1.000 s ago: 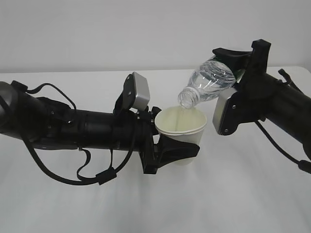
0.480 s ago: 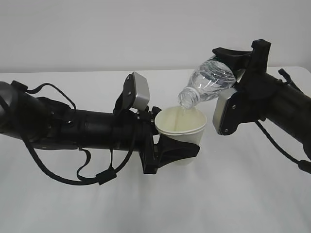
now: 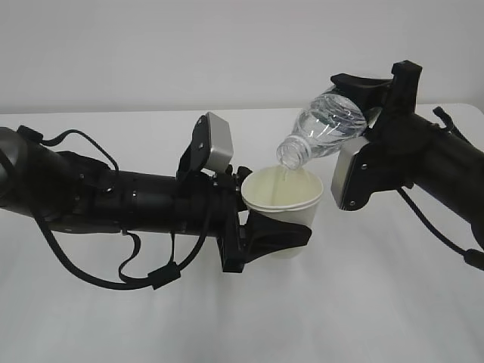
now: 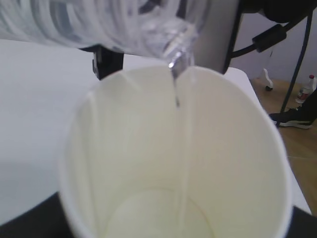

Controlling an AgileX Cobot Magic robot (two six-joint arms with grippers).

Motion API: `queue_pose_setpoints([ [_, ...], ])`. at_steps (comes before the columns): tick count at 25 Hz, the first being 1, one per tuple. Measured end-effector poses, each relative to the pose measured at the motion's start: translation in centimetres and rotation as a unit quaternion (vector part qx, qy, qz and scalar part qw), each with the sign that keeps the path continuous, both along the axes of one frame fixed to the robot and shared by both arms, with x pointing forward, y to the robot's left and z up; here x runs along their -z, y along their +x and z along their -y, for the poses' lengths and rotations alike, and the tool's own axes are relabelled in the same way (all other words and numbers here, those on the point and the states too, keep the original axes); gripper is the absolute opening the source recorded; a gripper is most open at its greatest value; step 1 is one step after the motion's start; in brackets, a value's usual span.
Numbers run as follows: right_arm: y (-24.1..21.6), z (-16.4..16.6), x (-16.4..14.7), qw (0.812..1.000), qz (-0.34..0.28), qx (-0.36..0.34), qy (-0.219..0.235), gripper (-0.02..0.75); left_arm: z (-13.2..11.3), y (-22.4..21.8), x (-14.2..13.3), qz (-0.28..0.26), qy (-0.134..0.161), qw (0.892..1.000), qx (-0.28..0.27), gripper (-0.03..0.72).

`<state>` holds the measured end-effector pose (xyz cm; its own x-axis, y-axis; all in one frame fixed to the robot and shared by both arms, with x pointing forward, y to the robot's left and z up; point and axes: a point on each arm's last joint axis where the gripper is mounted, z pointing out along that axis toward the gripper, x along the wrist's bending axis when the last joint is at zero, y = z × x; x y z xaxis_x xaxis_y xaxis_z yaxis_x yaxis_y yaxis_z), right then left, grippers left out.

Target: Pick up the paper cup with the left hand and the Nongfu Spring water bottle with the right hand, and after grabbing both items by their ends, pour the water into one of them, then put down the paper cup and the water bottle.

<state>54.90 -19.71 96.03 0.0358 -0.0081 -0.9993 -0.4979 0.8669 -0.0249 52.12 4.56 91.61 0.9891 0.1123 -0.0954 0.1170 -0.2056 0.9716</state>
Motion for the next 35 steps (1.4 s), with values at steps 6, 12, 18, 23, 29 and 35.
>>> queue_pose_setpoints([
  [6,0.0,0.0,0.0,1.0,0.0,0.0,0.0,0.419,0.02,-0.07,-0.05,0.0,-0.003,1.0,0.004,0.472],
  [12,0.0,0.0,0.0,1.0,0.0,0.0,0.0,0.419,0.02,-0.09,-0.06,0.001,-0.003,1.0,0.005,0.472],
  [18,0.0,0.0,0.0,1.0,0.0,0.0,0.0,0.419,0.02,-0.12,-0.04,0.001,-0.002,1.0,0.007,0.472],
  [23,0.0,0.0,-0.02,1.0,0.001,0.0,0.0,0.419,0.02,-0.16,-0.01,0.002,-0.001,1.0,0.01,0.472],
  [29,0.0,0.0,-0.03,1.0,0.002,0.0,0.001,0.419,0.02,-0.21,0.01,0.003,0.001,1.0,0.012,0.472],
  [35,0.0,0.0,-0.03,1.0,0.002,0.0,0.001,0.419,0.02,-0.23,0.02,0.004,0.002,1.0,0.014,0.472],
])
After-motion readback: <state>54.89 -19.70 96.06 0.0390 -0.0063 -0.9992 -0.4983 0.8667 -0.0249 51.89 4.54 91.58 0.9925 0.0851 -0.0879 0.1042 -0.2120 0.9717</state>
